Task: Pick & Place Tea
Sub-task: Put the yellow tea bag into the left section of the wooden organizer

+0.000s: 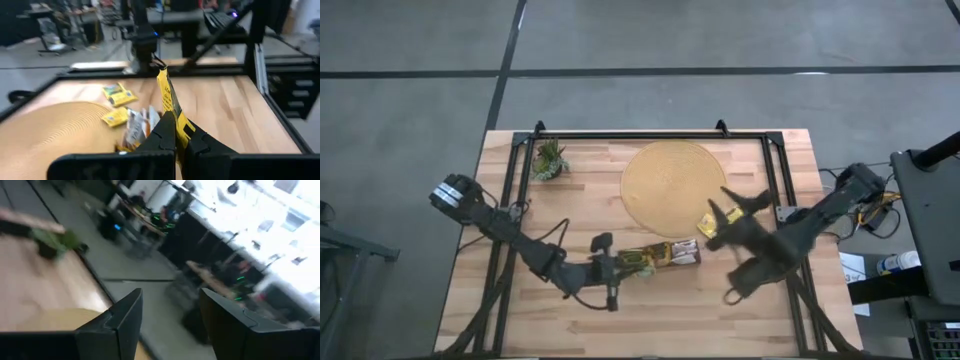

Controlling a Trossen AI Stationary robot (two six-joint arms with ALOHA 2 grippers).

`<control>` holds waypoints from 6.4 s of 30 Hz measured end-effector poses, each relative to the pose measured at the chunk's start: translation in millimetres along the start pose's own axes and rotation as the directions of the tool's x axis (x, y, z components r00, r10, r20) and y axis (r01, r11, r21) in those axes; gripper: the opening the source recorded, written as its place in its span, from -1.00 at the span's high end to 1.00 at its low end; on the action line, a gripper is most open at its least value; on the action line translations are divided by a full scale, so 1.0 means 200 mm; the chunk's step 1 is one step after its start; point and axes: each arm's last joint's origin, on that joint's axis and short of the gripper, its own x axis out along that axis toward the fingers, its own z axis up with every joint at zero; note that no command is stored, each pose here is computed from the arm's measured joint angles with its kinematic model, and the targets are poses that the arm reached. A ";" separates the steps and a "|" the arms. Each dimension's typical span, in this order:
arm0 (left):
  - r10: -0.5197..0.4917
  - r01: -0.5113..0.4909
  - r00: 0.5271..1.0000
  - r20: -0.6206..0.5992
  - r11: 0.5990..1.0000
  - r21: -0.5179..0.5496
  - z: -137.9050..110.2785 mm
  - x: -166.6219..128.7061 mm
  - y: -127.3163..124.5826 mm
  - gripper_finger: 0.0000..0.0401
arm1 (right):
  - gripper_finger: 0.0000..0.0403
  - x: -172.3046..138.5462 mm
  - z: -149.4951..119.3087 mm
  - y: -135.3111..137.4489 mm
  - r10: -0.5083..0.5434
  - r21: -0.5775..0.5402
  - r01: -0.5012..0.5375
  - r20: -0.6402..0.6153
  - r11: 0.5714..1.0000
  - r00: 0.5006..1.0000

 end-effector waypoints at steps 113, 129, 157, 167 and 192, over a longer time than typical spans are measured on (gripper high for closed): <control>0.131 -0.057 0.947 -0.292 0.967 0.247 -0.26 0.07 -0.06 0.19 | 0.05 -0.21 -0.38 -0.63 0.318 0.500 -0.398 0.241 0.769 0.917; 0.089 -0.003 0.940 -0.330 0.968 0.251 -0.29 0.07 -0.07 0.99 | 0.05 -0.21 -0.38 -0.64 0.318 0.499 -0.398 0.242 0.769 0.917; 0.019 0.028 0.914 -0.405 0.994 0.109 -0.35 0.05 -0.05 1.00 | 0.05 -0.21 -0.38 -0.64 0.318 0.496 -0.398 0.242 0.771 0.917; 0.114 -0.082 0.918 -0.379 0.992 0.101 -0.35 0.07 -0.01 1.00 | 0.05 -0.21 -0.38 -0.64 0.318 0.497 -0.398 0.241 0.771 0.917; 0.125 -0.087 0.915 -0.384 0.989 0.116 -0.35 0.08 0.02 0.63 | 0.05 -0.21 -0.38 -0.64 0.318 0.497 -0.398 0.241 0.771 0.917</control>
